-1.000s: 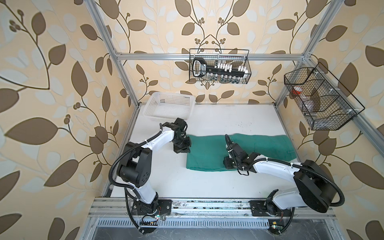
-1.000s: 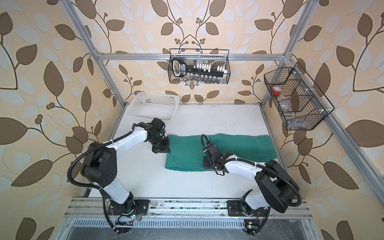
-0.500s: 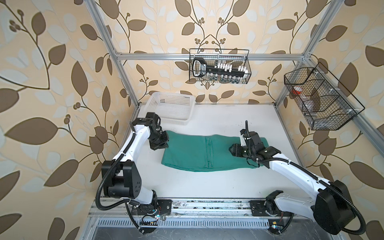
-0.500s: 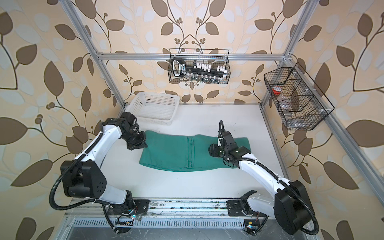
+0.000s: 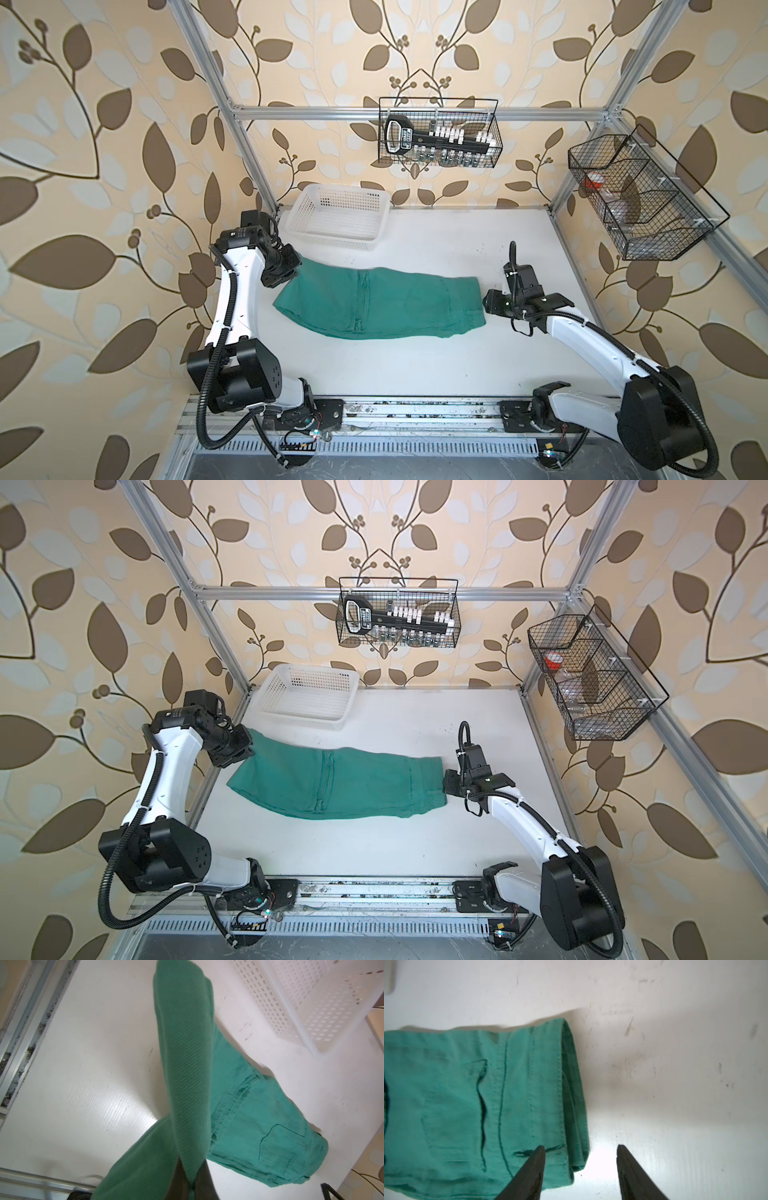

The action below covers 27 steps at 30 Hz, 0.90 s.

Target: Fold and stack the trousers

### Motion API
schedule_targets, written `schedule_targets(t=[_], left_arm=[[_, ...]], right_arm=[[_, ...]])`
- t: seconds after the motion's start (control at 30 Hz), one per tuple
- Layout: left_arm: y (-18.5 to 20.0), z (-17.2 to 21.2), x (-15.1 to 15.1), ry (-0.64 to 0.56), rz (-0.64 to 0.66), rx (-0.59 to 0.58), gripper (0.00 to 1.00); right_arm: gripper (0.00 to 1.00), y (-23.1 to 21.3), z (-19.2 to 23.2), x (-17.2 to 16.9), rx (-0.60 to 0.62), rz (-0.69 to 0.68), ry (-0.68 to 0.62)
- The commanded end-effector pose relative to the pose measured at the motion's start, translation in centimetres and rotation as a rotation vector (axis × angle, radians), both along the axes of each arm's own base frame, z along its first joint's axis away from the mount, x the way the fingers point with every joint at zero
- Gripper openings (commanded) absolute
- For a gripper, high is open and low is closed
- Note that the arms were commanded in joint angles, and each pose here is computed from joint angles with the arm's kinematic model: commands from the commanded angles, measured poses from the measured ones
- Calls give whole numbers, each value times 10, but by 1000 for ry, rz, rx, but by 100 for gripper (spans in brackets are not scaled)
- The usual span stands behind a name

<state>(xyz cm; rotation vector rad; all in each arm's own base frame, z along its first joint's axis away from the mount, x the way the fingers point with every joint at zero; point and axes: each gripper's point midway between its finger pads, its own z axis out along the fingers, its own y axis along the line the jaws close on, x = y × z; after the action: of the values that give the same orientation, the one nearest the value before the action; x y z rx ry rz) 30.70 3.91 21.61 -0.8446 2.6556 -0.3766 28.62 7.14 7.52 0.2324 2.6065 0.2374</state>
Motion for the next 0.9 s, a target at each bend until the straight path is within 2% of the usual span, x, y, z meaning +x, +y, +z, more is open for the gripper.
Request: schedule_targets(t=[0.0, 0.13, 0.33, 0.6, 0.87], left_arm=[[-30, 26, -3, -81, -57, -139, 0], [-59, 30, -9, -94, -118, -197, 0], [-117, 36, -13, -117, -207, -259, 0], [-199, 50, -9, -143, -338, -311, 0], [-277, 47, 0, -136, -449, -339, 0]], right_arm=[[53, 12, -19, -5, 57, 42, 31], [45, 25, -27, -3, 96, 76, 37], [38, 27, -46, -6, 43, 92, 79], [36, 14, -64, -13, -78, 92, 125], [35, 23, -64, -12, -41, 115, 112]])
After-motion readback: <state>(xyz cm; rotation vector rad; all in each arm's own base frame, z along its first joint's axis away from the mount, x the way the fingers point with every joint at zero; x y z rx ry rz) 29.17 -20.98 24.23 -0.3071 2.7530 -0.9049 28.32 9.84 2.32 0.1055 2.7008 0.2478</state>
